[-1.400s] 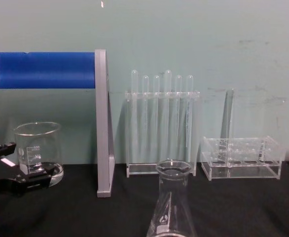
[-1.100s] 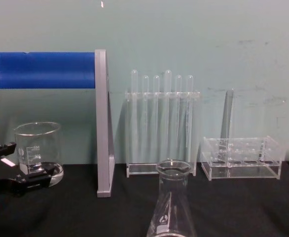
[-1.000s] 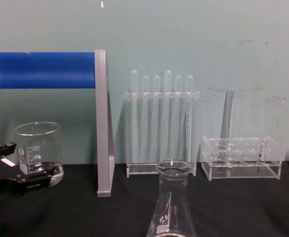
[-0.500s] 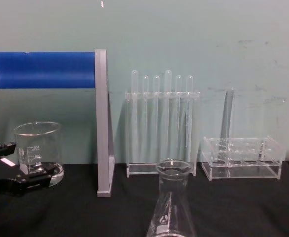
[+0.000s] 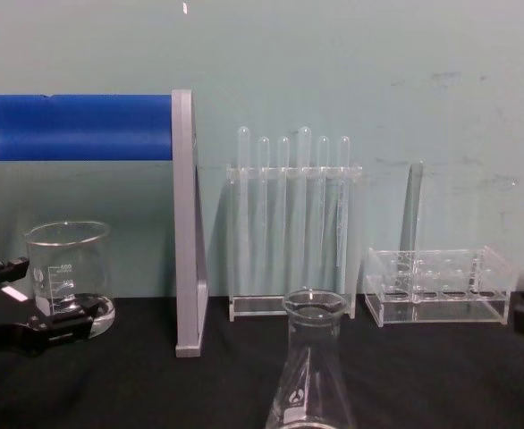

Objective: Grasp the erlenmeyer flask with one hand, shake it three times, then place it back.

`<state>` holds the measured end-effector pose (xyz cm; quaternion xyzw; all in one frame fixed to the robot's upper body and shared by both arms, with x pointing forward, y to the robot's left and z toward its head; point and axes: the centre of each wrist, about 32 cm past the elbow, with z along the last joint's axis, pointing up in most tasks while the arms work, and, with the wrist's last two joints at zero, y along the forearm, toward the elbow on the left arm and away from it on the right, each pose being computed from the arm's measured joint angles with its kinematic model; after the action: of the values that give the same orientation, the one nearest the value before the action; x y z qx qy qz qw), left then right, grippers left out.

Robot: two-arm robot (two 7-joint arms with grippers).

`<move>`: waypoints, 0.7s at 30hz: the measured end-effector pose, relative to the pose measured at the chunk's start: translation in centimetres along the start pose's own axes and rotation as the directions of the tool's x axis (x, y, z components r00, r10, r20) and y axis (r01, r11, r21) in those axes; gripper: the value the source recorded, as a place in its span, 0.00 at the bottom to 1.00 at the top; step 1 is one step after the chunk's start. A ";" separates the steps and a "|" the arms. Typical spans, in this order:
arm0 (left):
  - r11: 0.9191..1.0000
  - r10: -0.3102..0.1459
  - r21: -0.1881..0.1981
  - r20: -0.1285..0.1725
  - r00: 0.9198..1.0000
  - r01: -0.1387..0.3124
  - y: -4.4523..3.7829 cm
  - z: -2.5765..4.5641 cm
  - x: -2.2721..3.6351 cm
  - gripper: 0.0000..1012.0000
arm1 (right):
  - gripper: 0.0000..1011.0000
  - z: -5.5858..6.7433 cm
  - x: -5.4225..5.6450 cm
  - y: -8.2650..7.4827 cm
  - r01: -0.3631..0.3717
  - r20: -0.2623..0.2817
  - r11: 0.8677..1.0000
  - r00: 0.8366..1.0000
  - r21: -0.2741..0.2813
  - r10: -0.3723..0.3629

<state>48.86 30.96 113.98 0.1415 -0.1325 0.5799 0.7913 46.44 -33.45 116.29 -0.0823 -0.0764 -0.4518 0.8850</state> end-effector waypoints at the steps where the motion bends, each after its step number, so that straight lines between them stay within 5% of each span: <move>1: 1.000 0.000 0.000 0.000 1.000 0.000 0.00 0.00 0.00 0.99 | 0.99 0.2 -0.1 -0.3 -0.039 -0.005 0.999 0.999 0.012 0.039; 11: 1.000 0.000 0.000 0.000 1.000 0.000 0.00 0.00 0.00 0.99 | 0.99 0.6 -1.1 -0.5 -0.221 -0.019 0.974 0.975 0.049 0.222; 21: 1.000 0.000 0.000 0.000 1.000 0.000 0.00 0.00 0.00 0.99 | 0.99 0.3 -2.2 1.5 -0.361 -0.092 0.930 0.926 0.075 0.367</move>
<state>48.86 30.97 113.98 0.1415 -0.1325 0.5799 0.7913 46.33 -30.82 115.99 -0.0461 -0.0261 -0.2810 0.9582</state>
